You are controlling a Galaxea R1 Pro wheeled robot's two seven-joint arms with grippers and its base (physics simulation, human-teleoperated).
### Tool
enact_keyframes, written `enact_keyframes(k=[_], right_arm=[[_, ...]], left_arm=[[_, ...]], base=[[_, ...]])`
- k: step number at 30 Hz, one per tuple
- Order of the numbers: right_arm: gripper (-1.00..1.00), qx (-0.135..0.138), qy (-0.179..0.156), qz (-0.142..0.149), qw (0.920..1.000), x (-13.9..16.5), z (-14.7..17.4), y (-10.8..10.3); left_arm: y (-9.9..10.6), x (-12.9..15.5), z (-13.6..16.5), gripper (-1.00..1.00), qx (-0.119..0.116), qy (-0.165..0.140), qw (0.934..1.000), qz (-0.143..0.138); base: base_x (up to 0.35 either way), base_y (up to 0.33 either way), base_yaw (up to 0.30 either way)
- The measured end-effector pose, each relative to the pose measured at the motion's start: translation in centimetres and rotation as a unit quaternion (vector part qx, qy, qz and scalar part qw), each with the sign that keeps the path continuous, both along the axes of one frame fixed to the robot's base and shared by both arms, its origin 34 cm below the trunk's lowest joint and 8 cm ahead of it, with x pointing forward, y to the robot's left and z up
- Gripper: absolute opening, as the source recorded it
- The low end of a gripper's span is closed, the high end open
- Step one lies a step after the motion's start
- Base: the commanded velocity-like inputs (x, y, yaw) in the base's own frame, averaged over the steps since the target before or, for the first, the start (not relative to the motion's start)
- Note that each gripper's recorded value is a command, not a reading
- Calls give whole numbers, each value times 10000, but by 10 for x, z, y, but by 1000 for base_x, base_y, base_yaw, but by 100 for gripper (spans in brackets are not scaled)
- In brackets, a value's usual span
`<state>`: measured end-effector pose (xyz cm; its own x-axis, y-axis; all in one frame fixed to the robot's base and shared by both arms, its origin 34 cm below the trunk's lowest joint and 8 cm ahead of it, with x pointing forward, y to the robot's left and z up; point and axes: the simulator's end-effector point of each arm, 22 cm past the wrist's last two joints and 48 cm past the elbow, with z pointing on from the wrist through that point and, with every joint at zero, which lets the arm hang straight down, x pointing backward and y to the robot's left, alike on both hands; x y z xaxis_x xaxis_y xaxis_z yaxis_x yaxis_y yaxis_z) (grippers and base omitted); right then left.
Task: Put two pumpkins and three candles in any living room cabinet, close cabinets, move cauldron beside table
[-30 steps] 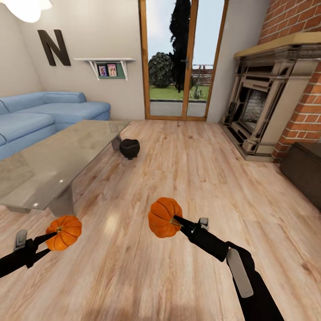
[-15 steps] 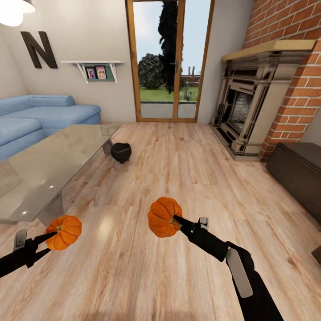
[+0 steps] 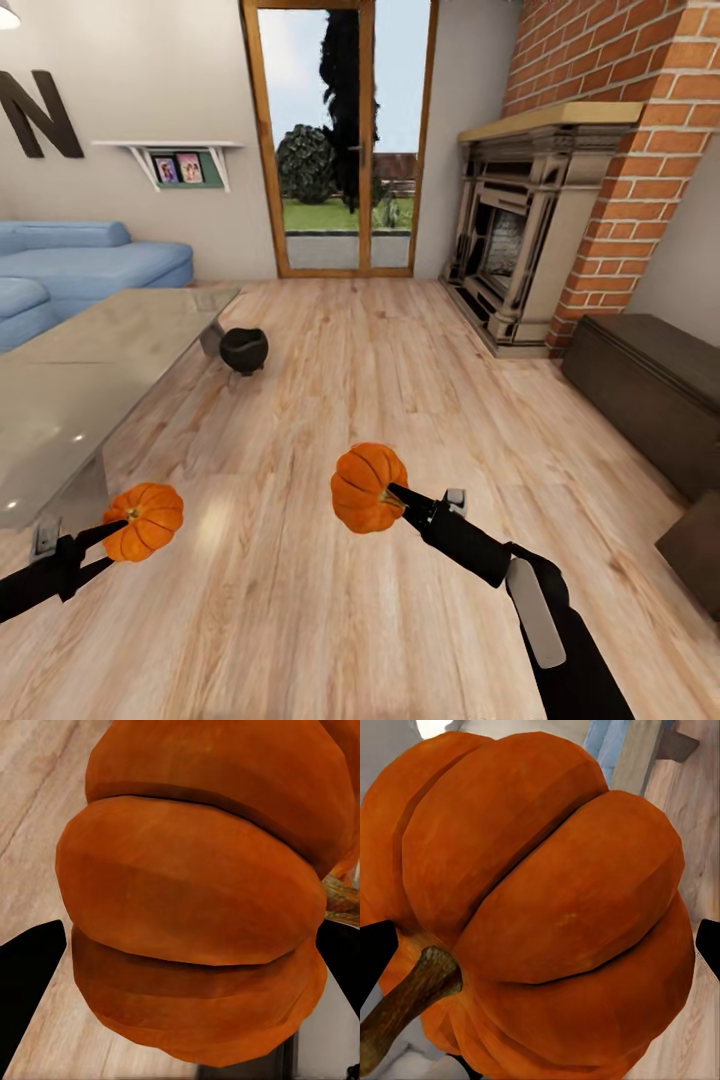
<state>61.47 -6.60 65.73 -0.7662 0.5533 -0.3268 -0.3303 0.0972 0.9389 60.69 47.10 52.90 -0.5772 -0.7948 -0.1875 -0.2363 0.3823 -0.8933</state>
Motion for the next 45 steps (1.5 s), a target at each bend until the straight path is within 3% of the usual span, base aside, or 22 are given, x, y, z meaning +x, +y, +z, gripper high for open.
enact_keyframes(k=[45], right_arm=[[-100, -5, -87, -90, 9999, 0, 5, 0]], left_arm=[[0, 1, 16, -100, -55, -168, 9998, 29]], base=[[-153, 72, -255]])
